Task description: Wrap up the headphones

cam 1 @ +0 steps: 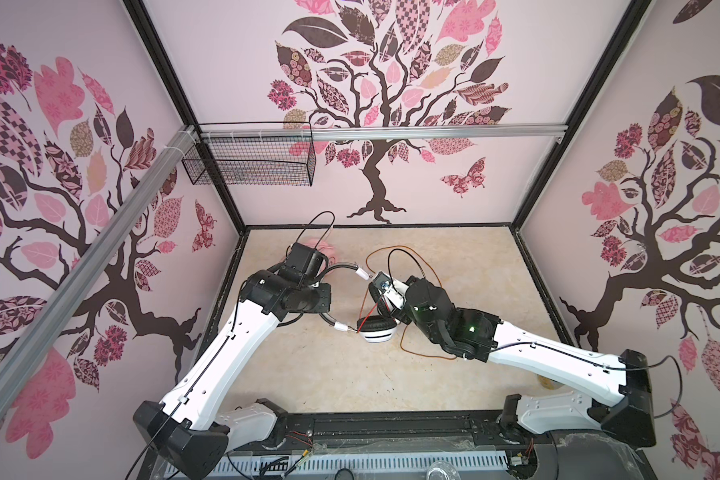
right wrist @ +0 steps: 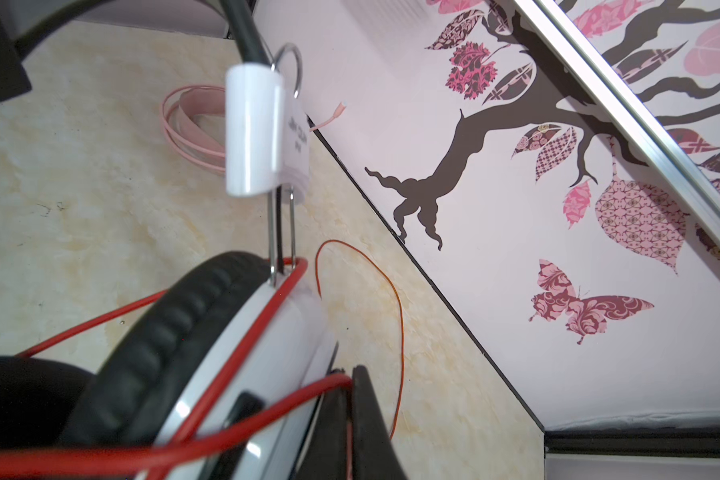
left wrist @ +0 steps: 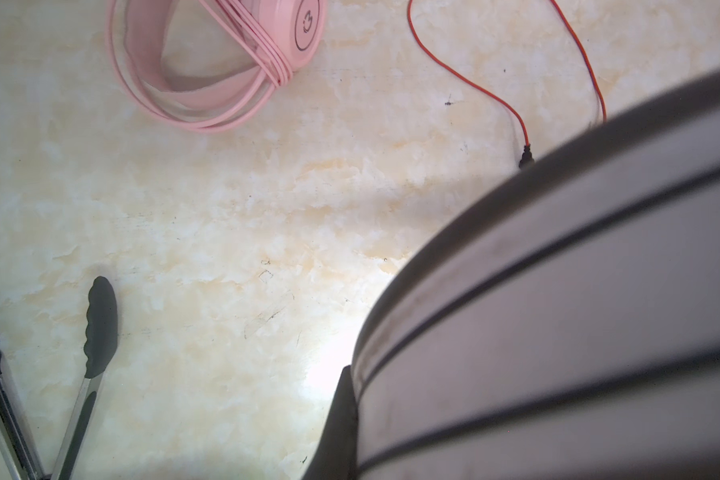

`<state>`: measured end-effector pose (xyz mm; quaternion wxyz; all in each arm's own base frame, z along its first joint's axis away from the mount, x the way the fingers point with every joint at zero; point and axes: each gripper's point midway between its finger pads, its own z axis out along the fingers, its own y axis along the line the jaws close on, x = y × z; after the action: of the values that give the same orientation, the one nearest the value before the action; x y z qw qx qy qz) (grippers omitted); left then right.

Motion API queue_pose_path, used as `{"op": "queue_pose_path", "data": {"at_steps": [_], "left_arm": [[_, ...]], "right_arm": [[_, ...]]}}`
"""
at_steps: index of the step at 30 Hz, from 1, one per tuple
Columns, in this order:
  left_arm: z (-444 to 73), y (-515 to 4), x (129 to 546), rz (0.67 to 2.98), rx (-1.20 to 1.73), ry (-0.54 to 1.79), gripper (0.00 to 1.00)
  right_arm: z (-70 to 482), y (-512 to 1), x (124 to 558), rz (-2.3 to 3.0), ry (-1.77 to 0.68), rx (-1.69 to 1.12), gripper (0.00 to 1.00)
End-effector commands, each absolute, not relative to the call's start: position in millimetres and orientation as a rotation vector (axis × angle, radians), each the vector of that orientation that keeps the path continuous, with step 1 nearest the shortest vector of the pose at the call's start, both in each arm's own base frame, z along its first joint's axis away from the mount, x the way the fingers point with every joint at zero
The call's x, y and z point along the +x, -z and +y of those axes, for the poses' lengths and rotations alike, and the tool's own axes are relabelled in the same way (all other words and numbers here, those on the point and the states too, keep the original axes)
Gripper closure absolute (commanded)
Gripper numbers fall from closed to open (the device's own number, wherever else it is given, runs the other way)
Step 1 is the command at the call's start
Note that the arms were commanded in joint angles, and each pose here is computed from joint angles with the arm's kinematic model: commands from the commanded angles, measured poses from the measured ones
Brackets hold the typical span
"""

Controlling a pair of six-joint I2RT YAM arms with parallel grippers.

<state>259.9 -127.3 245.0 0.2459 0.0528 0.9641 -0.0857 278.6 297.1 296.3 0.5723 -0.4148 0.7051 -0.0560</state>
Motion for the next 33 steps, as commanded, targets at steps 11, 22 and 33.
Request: {"op": "queue_pose_path", "data": {"at_steps": [11,22,33], "left_arm": [[-156.1,-249.4,241.9,2.628,0.277,0.473,1.0],[-175.5,-260.3,232.7,2.633,0.311,0.642,1.0],[-165.9,-272.4,245.7,2.645,0.209,0.552,1.0]], "right_arm": [[293.7,-325.1,290.5,1.625,-0.037,-0.883,0.78],[280.8,-292.3,296.8,1.782,-0.552,-0.723,0.51],[260.3,-205.5,279.2,2.012,-0.835,-0.52,0.38]]}}
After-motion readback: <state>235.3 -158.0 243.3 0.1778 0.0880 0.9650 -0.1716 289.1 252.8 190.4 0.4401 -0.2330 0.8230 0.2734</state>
